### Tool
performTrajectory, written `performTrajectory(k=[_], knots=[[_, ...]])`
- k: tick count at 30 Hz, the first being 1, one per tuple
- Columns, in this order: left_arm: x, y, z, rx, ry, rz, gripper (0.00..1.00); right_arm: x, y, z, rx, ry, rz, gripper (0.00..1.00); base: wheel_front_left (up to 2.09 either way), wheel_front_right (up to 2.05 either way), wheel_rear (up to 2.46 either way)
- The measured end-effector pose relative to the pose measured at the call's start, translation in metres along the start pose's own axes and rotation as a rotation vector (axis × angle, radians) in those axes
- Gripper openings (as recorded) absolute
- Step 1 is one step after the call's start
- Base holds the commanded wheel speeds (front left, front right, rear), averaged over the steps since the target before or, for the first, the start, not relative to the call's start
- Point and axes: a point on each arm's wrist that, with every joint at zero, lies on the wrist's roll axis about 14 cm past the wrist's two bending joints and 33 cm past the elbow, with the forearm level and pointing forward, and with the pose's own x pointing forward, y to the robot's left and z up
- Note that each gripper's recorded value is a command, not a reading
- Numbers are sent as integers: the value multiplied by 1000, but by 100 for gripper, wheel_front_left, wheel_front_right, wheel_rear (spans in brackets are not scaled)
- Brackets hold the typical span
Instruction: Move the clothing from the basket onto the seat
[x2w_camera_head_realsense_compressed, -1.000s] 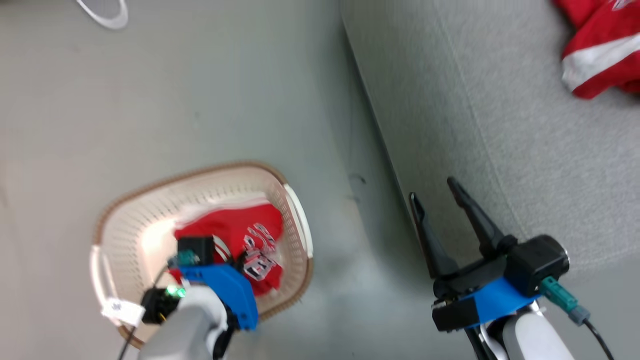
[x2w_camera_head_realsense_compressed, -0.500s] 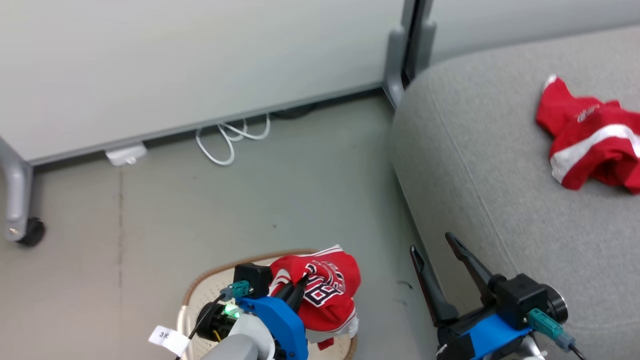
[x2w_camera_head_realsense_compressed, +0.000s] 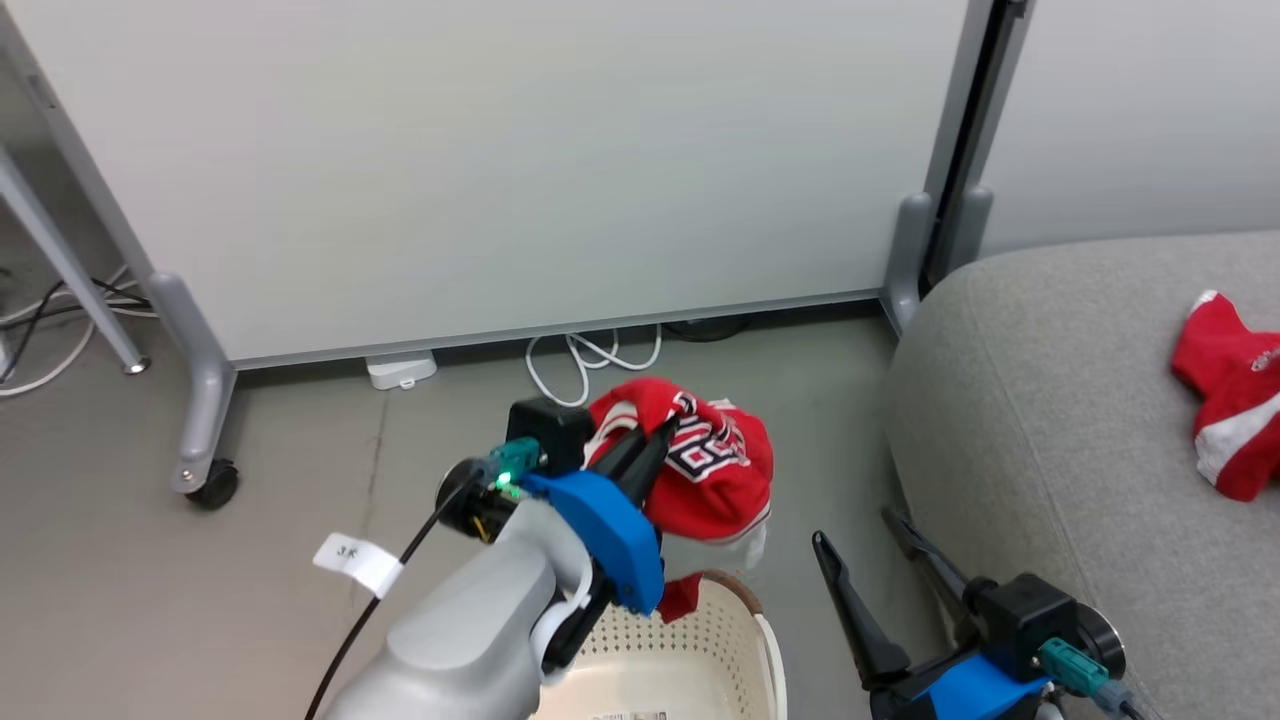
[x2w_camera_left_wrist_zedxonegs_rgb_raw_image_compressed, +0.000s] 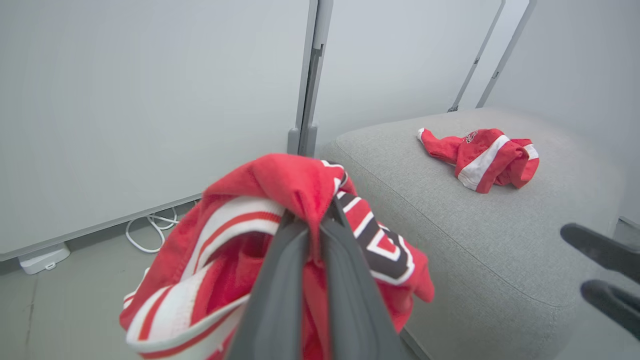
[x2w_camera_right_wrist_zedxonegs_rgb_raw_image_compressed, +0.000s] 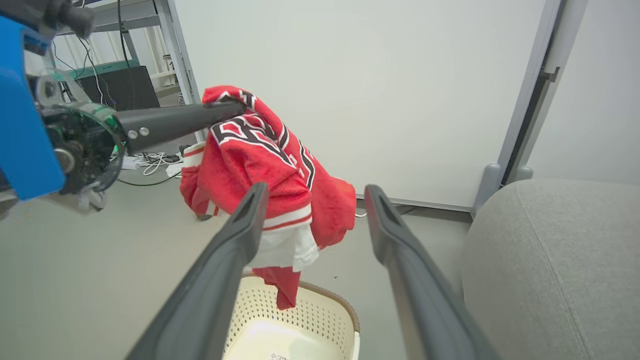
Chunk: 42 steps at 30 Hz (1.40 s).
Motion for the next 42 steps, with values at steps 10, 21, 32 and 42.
performTrajectory(k=[10, 21, 32, 42], knots=[[1, -8, 47, 77, -91, -30, 0, 4, 16, -2, 0, 12, 52, 100, 0, 0, 0], [3, -13, 48, 80, -92, -48, 0, 16, 20, 0, -1, 30, 74, 100, 0, 0, 0], [5, -16, 40, 84, -69, -66, 0, 46, 17, -11, -20, 134, 93, 100, 0, 0, 0], [3, -25, 35, 85, -52, -96, 0, 65, 26, -22, -37, 208, 156, 100, 0, 0, 0]])
